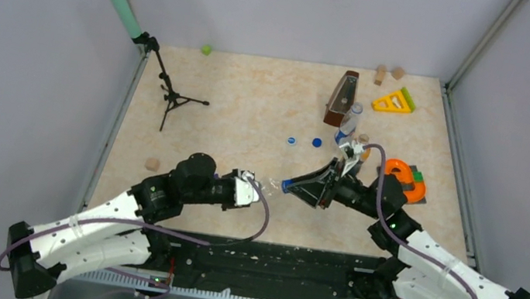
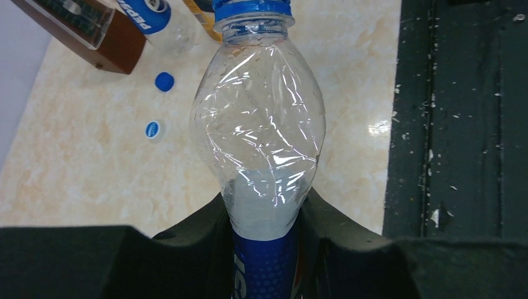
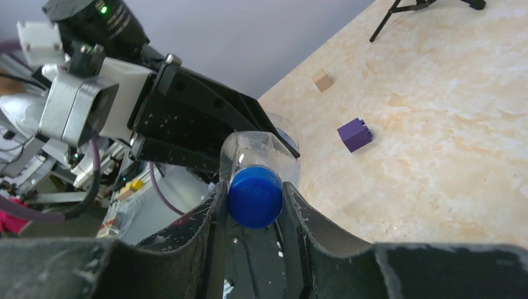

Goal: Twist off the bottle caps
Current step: Unscrew the bottle cap from the plastic bottle.

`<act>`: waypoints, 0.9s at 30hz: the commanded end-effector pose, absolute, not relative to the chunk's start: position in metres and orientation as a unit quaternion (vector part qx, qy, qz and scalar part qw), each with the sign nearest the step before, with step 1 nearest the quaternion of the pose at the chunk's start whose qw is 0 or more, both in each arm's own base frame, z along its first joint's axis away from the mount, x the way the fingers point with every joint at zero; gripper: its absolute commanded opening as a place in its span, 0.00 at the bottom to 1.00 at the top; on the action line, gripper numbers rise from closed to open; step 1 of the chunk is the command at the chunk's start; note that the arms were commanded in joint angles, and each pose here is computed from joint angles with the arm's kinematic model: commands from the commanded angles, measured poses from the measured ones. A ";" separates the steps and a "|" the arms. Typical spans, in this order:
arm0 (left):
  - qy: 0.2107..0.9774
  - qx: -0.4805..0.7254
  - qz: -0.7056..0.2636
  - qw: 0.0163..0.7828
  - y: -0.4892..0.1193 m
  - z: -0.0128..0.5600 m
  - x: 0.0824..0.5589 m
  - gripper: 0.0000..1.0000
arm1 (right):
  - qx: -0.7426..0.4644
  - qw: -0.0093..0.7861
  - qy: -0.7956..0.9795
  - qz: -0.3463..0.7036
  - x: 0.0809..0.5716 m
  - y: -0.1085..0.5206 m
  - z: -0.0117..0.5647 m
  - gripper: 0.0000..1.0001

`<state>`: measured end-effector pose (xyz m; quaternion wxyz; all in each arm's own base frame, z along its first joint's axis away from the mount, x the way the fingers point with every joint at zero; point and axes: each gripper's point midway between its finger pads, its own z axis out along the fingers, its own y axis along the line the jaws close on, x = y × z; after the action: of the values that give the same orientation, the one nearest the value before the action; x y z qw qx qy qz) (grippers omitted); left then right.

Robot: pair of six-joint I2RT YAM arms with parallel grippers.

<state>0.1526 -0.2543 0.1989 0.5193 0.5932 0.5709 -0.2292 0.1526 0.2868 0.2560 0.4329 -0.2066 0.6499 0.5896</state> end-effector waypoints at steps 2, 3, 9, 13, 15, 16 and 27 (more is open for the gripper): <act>0.536 0.599 -0.349 0.481 -0.274 0.231 0.125 0.00 | -0.290 0.446 0.604 0.593 0.131 0.287 0.256 0.02; 0.541 0.595 -0.365 0.470 -0.274 0.232 0.125 0.00 | -0.300 0.448 0.598 0.594 0.128 0.286 0.255 0.01; 0.546 0.586 -0.444 0.402 -0.271 0.238 0.118 0.00 | -0.349 0.456 0.570 0.588 0.113 0.281 0.250 0.00; 0.544 0.590 -0.463 0.377 -0.275 0.237 0.113 0.00 | -0.370 0.459 0.571 0.571 0.110 0.276 0.240 0.00; 0.549 0.589 -0.460 0.374 -0.275 0.235 0.115 0.00 | -0.365 0.467 0.582 0.557 0.114 0.274 0.238 0.06; 0.550 0.589 -0.457 0.376 -0.275 0.234 0.117 0.00 | -0.360 0.471 0.585 0.554 0.115 0.273 0.238 0.15; 0.620 0.565 -0.314 0.445 -0.266 0.193 0.169 0.00 | -0.256 0.510 0.621 0.536 0.144 0.262 0.261 0.60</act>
<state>0.1481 -0.2670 0.1955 0.3972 0.5704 0.6147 -0.3729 0.1364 0.2655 0.2416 0.4902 -0.2895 0.6232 0.5362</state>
